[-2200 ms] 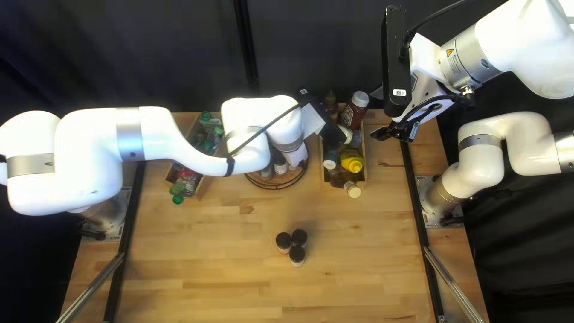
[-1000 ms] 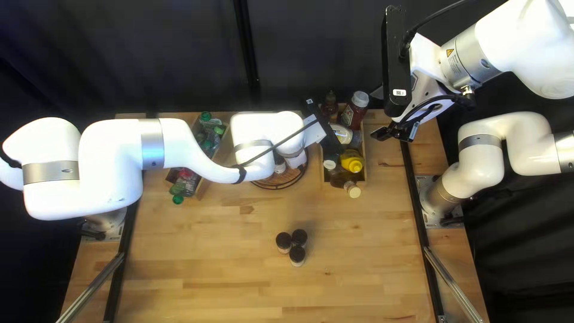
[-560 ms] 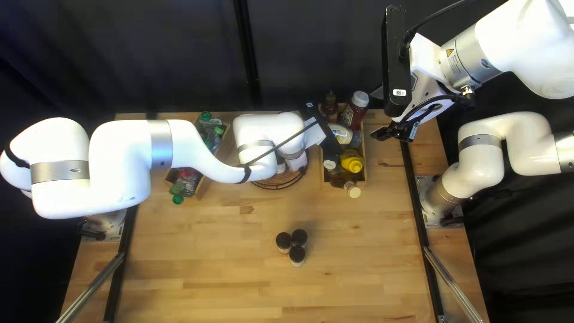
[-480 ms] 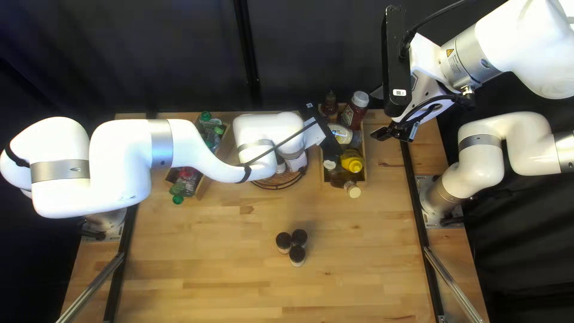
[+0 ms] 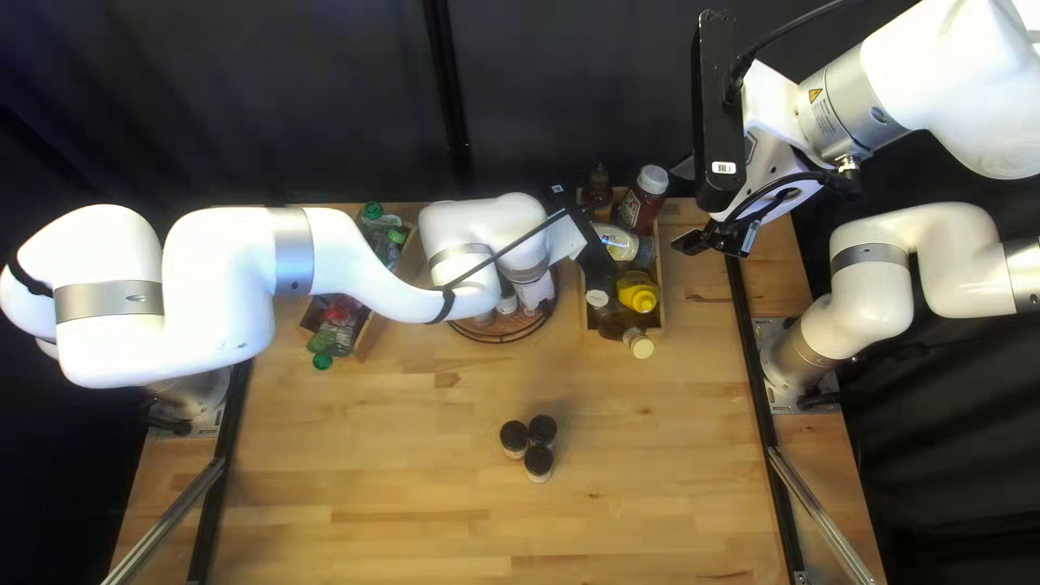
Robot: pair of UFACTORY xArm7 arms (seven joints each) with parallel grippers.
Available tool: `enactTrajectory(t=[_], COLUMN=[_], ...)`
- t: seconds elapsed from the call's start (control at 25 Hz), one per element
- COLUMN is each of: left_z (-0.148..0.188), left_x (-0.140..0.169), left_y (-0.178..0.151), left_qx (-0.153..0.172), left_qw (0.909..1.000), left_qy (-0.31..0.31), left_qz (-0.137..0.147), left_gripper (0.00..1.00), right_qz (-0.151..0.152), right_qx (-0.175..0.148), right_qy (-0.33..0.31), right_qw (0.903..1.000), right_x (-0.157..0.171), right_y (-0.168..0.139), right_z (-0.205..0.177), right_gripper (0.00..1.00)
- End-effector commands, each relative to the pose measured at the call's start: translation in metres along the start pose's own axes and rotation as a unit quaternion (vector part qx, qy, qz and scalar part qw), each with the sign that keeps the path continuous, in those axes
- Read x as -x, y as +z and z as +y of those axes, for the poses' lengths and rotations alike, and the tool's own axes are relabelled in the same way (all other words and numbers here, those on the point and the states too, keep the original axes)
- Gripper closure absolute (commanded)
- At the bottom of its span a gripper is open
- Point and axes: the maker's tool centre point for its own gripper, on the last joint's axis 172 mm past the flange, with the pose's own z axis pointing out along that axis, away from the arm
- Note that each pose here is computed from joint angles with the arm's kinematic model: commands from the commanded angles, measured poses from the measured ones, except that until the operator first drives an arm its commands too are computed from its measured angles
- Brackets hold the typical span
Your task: Separate condiments, baby food and spices and place it in 3 different racks/containers
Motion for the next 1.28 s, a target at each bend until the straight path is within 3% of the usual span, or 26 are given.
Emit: enactTrajectory(t=[0.04, 0.12, 0.36, 0.52, 0.6, 0.72, 0.76, 0.88, 1.04, 1.28], left_z=[0.002, 0.003, 0.018, 0.038, 0.057, 0.077, 0.089, 0.113, 0.141, 0.182], left_x=[0.0, 0.0, 0.006, 0.027, 0.053, 0.081, 0.096, 0.126, 0.162, 0.186], left_y=[-0.002, -0.004, -0.03, -0.047, -0.056, -0.064, -0.066, -0.07, -0.072, -0.048], left_qx=[0.003, 0.004, 0.004, 0.022, 0.041, 0.066, 0.076, 0.085, 0.082, 0.056], left_qw=[1.0, 1.0, 0.9999, 0.9983, 0.9922, 0.9772, 0.9685, 0.9546, 0.9476, 0.9509], left_qy=[0.002, 0.003, 0.016, 0.053, 0.118, 0.202, 0.237, 0.285, 0.308, 0.304], left_qz=[-0.001, -0.001, -0.003, -0.005, -0.004, -0.005, -0.008, -0.013, -0.013, -0.021], left_gripper=[0.05, 0.0, 0.0, 0.0, 0.0, 0.0, 0.0, 0.0, 0.0, 0.0], right_qz=[0.0, 0.0, 0.0, 0.0, 0.0, 0.0, 0.0, 0.0, 0.0, 0.0], right_qx=[0.0, 0.0, 0.0, 0.0, 0.0, 0.0, 0.0, 0.0, 0.0, 0.0], right_qy=[0.0, 0.0, 0.0, 0.0, 0.0, 0.0, 0.0, 0.0, 0.0, 0.0], right_qw=[1.0, 1.0, 1.0, 1.0, 1.0, 1.0, 1.0, 1.0, 1.0, 1.0], right_x=[0.0, 0.0, 0.0, 0.0, 0.0, 0.0, 0.0, 0.0, 0.0, 0.0], right_y=[0.0, 0.0, 0.0, 0.0, 0.0, 0.0, 0.0, 0.0, 0.0, 0.0], right_z=[0.0, 0.0, 0.0, 0.0, 0.0, 0.0, 0.0, 0.0, 0.0, 0.0], right_gripper=[0.0, 0.0, 0.0, 0.0, 0.0, 0.0, 0.0, 0.0, 0.0, 0.0])
